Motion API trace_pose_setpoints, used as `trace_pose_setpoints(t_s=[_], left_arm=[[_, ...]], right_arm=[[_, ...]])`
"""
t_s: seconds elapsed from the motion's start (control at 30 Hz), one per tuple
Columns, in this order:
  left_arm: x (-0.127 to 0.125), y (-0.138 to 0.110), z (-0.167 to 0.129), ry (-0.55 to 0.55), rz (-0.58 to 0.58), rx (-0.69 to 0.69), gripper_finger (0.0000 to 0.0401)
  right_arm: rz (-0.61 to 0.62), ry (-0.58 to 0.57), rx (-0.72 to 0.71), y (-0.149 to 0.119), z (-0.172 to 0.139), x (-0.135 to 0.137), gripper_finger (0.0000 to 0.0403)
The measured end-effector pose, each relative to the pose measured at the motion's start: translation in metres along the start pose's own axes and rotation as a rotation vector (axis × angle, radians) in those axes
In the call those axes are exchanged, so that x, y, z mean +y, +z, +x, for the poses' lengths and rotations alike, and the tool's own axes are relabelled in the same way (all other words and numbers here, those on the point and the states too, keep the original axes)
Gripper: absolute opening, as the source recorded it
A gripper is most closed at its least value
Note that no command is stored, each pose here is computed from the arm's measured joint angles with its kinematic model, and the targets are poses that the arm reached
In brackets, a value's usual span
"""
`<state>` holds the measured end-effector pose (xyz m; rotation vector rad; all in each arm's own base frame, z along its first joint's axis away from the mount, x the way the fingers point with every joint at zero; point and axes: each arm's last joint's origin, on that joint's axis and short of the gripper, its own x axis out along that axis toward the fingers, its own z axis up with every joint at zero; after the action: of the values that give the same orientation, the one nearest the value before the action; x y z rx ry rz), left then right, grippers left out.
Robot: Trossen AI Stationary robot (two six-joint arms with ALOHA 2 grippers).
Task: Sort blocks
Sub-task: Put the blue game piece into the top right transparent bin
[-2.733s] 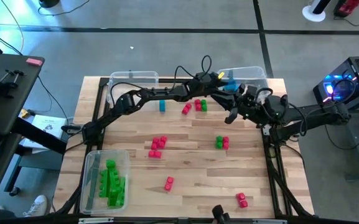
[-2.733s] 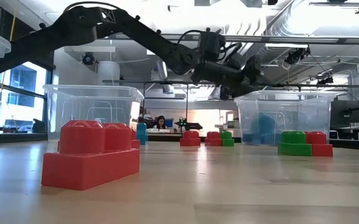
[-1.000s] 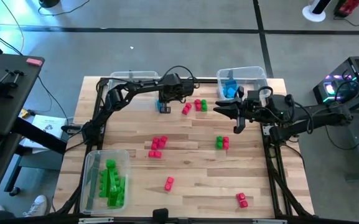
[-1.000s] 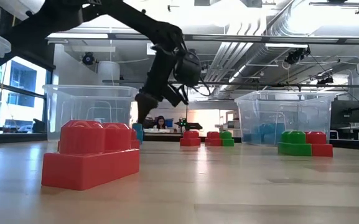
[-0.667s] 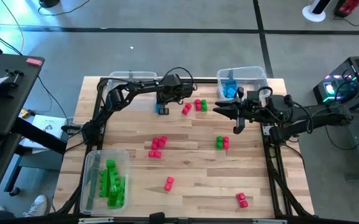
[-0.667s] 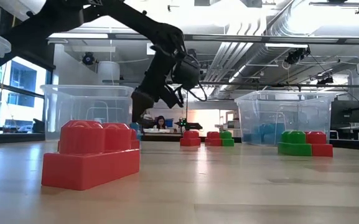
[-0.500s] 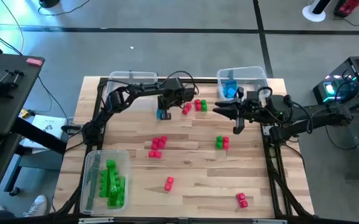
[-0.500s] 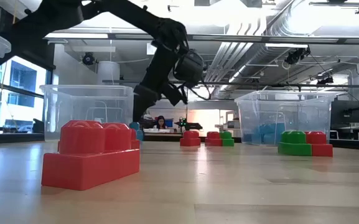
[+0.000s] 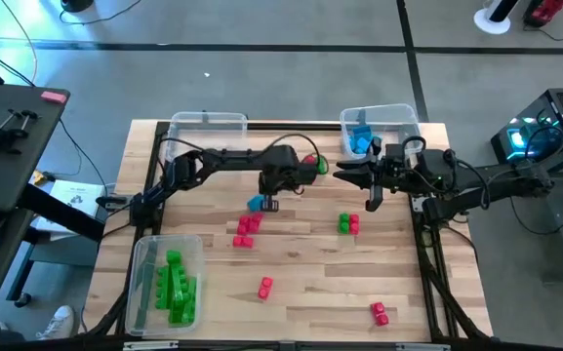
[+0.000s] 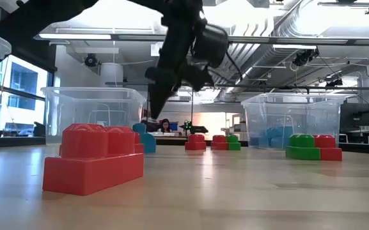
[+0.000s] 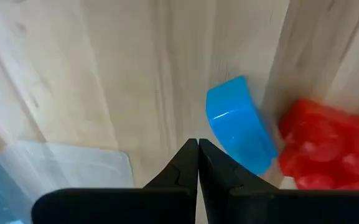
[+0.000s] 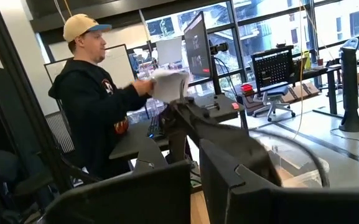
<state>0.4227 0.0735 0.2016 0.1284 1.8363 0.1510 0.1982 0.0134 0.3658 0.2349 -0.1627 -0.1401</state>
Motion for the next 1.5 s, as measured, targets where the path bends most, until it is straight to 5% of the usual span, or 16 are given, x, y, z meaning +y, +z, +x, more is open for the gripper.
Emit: trace_pose_setpoints(t_s=[0.17,0.37,0.7,1.0,1.13,1.5], left_arm=[[-0.005,-0.02,-0.039,-0.154,-0.06,-0.12,0.0],[-0.014,-0.062,-0.076,-0.16,-0.117,-0.34,0.0004],[-0.039,-0.128,-0.042,-0.258,-0.427,-0.568,0.0078],[-0.037,-0.103,-0.017,-0.332,-0.495,-0.704,0.0214],[-0.03,-0.091,-0.001,-0.309,-0.493,-0.658,0.0265],[-0.033,-0.071,0.035,-0.153,-0.57,-0.534,0.0285]], right_arm=[[0.0,-0.001,0.004,0.0,0.0,0.0,0.0],[-0.002,-0.004,0.017,-0.002,0.0,0.0,0.0],[-0.001,-0.004,0.019,-0.002,0.0,0.0,0.0],[0.013,-0.007,0.025,-0.003,0.0,-0.001,0.0],[0.008,-0.01,0.042,-0.004,0.0,-0.001,0.0],[0.007,-0.016,0.065,-0.007,0.0,-0.002,0.0]])
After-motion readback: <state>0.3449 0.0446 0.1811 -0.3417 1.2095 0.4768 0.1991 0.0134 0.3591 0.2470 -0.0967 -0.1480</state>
